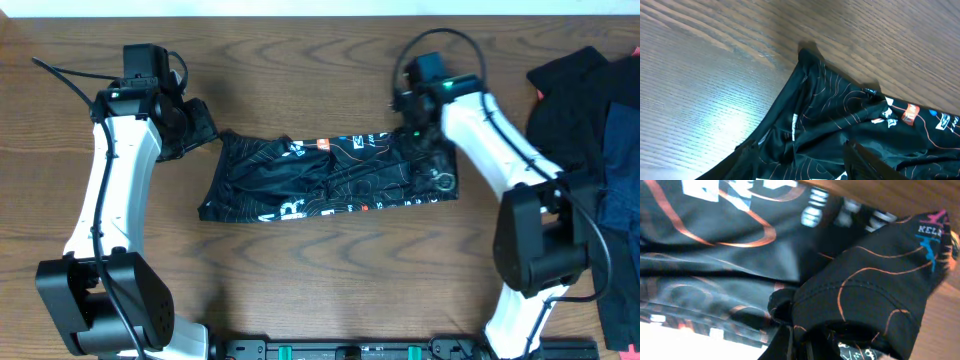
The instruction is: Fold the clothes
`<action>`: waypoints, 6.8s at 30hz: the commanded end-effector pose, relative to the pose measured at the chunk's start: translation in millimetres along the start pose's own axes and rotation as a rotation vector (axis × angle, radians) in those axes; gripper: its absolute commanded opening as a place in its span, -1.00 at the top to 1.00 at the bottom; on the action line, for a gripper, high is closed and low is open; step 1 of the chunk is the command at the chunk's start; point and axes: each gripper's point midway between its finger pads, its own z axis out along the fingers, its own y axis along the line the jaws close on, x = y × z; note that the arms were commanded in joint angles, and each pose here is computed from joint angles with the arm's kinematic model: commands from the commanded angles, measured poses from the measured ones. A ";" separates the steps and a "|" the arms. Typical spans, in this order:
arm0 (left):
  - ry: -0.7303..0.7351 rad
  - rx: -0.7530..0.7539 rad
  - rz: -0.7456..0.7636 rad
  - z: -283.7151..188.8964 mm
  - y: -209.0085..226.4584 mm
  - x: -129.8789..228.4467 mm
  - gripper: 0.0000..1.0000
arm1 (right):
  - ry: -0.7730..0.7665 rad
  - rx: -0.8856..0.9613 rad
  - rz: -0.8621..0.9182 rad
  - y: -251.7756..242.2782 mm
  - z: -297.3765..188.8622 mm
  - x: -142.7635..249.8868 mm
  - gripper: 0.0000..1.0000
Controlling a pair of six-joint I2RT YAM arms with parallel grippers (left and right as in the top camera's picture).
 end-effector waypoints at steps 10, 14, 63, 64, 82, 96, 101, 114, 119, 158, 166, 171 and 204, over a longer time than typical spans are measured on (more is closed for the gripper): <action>0.016 -0.016 0.011 3.9 5.0 4.0 -0.13 | 0.020 -0.016 -0.048 33.9 14.1 -2.5 0.76; 0.016 -0.016 0.011 3.9 5.1 3.9 -0.13 | 0.022 -0.054 -0.103 45.5 13.9 -1.2 0.71; 0.022 -0.018 0.010 3.8 5.6 5.3 -0.13 | 0.269 0.022 -0.187 69.3 26.7 55.4 0.98; 0.022 -0.018 0.010 3.8 5.6 5.3 -0.13 | 0.274 0.023 -0.190 70.5 26.2 57.0 0.98; 0.023 -0.018 0.010 3.8 5.6 5.5 -0.31 | 0.165 0.148 -0.100 60.7 23.3 32.4 0.15; 0.237 0.079 0.206 66.3 0.3 37.7 -0.60 | -0.064 0.151 0.123 3.0 -38.0 -13.3 -0.31; 0.380 0.122 0.235 106.8 3.7 62.4 -0.60 | -0.043 0.140 0.169 -13.2 -37.7 -8.0 -0.34; 0.515 0.139 0.213 140.4 9.7 90.7 0.49 | -0.046 0.150 0.185 -19.6 -38.0 -8.2 -0.35; 0.491 0.130 0.188 136.7 12.2 80.8 0.88 | -0.041 0.185 0.211 -34.1 -39.1 -5.5 -0.35; 0.273 -0.027 0.547 56.2 -172.1 85.7 0.87 | 0.064 0.205 0.387 -106.1 -42.8 33.3 -0.35; 0.323 -0.046 0.589 53.9 -174.5 108.1 0.87 | 0.064 0.202 0.381 -105.7 -42.7 33.3 -0.36; 0.339 -0.047 0.618 52.1 -180.2 120.5 0.87 | 0.065 0.200 0.381 -105.3 -42.6 33.3 -0.36; 0.207 -0.002 0.225 36.3 -63.1 -6.7 -0.12 | -0.073 -0.359 -0.316 97.3 -33.4 -10.6 -0.30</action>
